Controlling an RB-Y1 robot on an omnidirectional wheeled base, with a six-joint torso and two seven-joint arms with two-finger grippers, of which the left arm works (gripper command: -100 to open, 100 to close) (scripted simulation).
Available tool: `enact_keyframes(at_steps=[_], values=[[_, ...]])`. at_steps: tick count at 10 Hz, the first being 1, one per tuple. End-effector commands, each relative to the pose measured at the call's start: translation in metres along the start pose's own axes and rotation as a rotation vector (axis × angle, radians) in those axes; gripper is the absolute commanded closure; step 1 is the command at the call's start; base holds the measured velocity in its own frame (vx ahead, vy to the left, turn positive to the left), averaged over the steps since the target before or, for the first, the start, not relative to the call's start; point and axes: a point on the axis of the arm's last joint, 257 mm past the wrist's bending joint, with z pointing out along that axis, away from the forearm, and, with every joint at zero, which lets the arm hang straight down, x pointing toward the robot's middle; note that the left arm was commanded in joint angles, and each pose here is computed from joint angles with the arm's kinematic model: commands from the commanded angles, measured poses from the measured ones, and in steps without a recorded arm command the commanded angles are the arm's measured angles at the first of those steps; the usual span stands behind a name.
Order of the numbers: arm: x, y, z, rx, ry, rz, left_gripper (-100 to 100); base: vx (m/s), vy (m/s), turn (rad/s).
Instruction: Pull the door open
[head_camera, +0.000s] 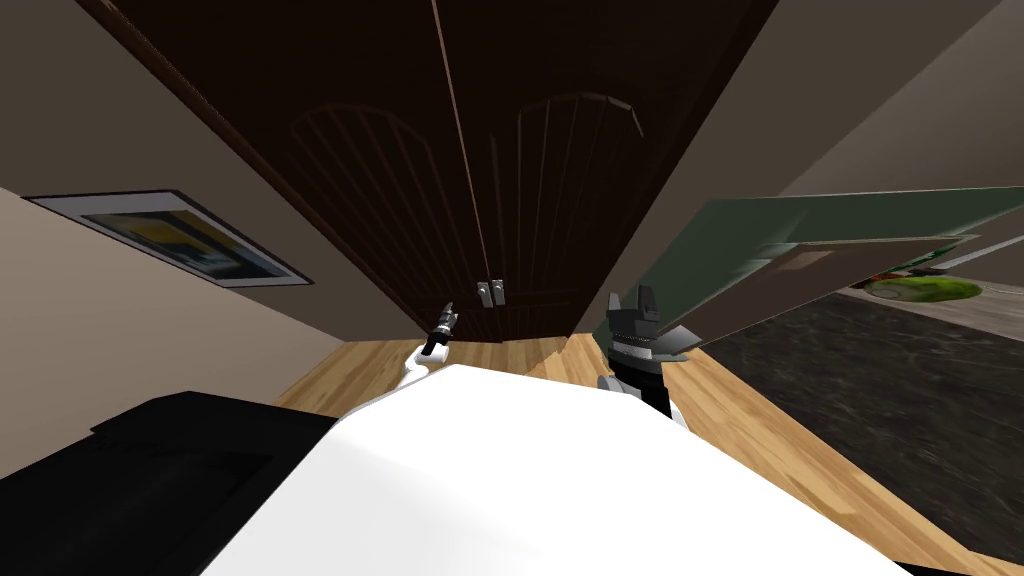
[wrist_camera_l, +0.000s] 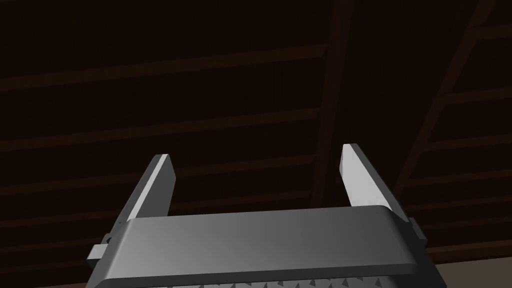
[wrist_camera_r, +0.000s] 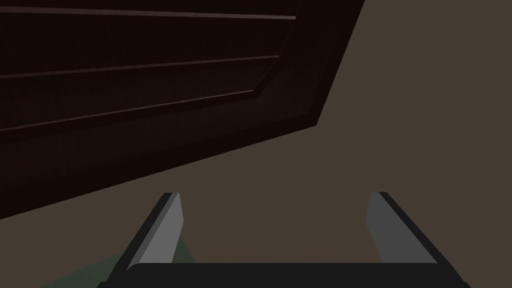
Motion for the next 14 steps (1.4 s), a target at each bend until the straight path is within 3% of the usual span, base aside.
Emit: enact_keyframes(at_steps=[1, 4, 6, 7, 8, 13, 14], values=[[-0.003, -0.001, 0.0008, -0.002, -0.010, 0.003, -100, 0.175, 0.102, -0.016], [0.015, -0.008, 0.0091, 0.017, 0.011, -0.008, -100, 0.189, -0.023, -0.081], [0.039, -0.018, 0.0177, 0.043, 0.045, -0.023, -100, 0.222, -0.114, -0.160], [0.034, -0.014, 0.0148, 0.036, 0.035, -0.021, -100, 0.107, -0.051, -0.024], [0.034, -0.014, 0.0148, 0.036, 0.035, -0.021, 100, -0.015, 0.002, 0.026], [0.034, -0.014, 0.0148, 0.036, 0.035, -0.021, 100, -0.021, 0.013, 0.000], [0.022, -0.010, 0.0097, 0.024, 0.021, -0.014, -100, -0.127, 0.054, 0.132]])
